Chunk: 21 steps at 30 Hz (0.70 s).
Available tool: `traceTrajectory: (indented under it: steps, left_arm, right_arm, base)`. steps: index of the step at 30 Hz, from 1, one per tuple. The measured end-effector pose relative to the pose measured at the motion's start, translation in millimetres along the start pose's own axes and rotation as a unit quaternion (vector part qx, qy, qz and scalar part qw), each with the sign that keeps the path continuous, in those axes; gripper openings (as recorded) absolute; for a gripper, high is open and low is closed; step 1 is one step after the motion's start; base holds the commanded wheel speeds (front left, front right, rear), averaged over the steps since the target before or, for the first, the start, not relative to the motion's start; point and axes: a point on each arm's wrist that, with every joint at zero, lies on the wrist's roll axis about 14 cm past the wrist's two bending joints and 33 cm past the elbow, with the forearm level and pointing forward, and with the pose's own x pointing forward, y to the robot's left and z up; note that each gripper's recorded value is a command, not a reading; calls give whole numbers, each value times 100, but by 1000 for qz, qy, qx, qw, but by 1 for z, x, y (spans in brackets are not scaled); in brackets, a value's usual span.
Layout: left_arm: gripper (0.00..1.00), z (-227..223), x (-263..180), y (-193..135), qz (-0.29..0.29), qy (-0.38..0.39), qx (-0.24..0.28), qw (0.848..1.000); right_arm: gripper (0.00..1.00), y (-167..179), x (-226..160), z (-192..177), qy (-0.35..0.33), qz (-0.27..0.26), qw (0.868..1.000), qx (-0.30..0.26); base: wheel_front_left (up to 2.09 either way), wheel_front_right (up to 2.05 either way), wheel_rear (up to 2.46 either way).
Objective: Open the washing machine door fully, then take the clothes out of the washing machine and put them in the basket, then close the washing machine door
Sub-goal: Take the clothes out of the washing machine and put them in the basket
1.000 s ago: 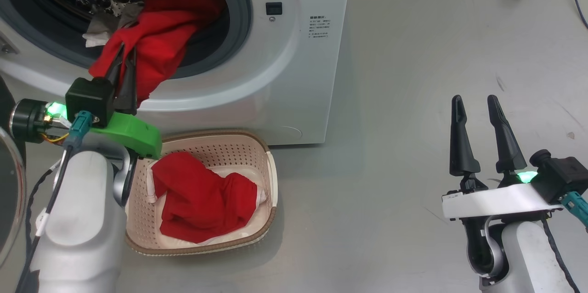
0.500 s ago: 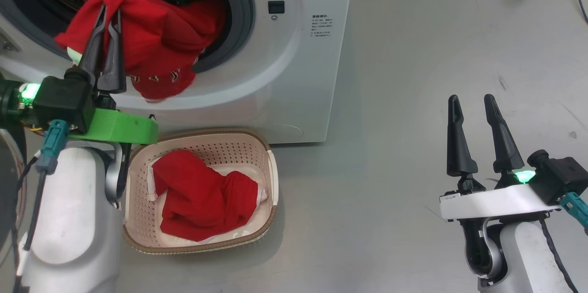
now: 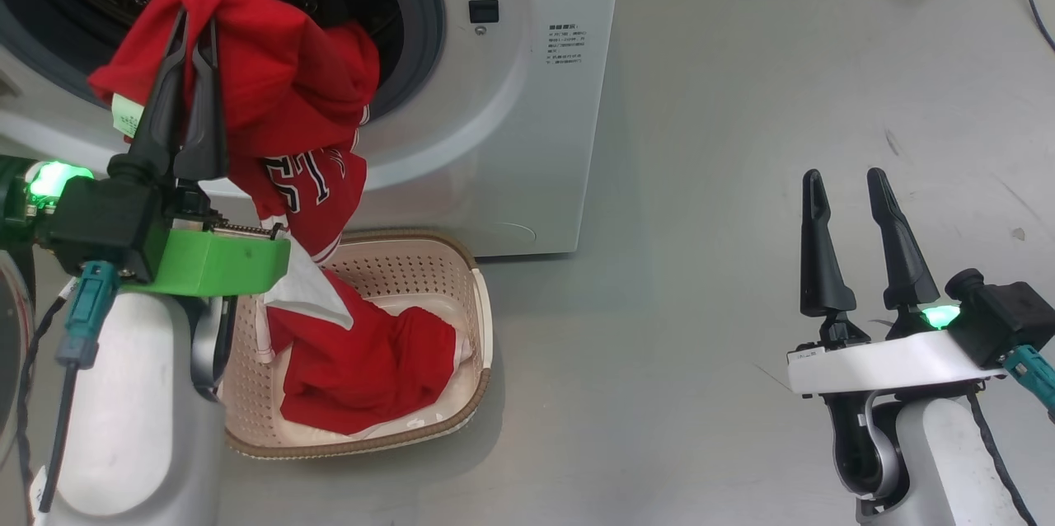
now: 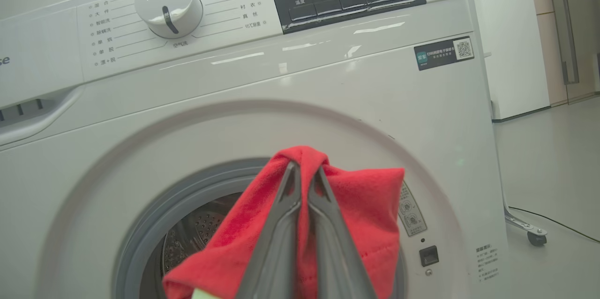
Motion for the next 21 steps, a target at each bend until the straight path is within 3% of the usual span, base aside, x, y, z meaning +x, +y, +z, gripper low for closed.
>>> traceTrajectory:
  steps: [12,21]
  left_arm:
    - [0,25,-1,-2,2,-40,-2,999]
    - [0,-8,-20,-2,7,15,-12,1000]
  right_arm:
    - [100,-1,-2,0,1,-3,1000,-1]
    - [100,0,-3,-2,4,0,1000,0]
  base:
    - [0,0,0]
    - [0,0,0]
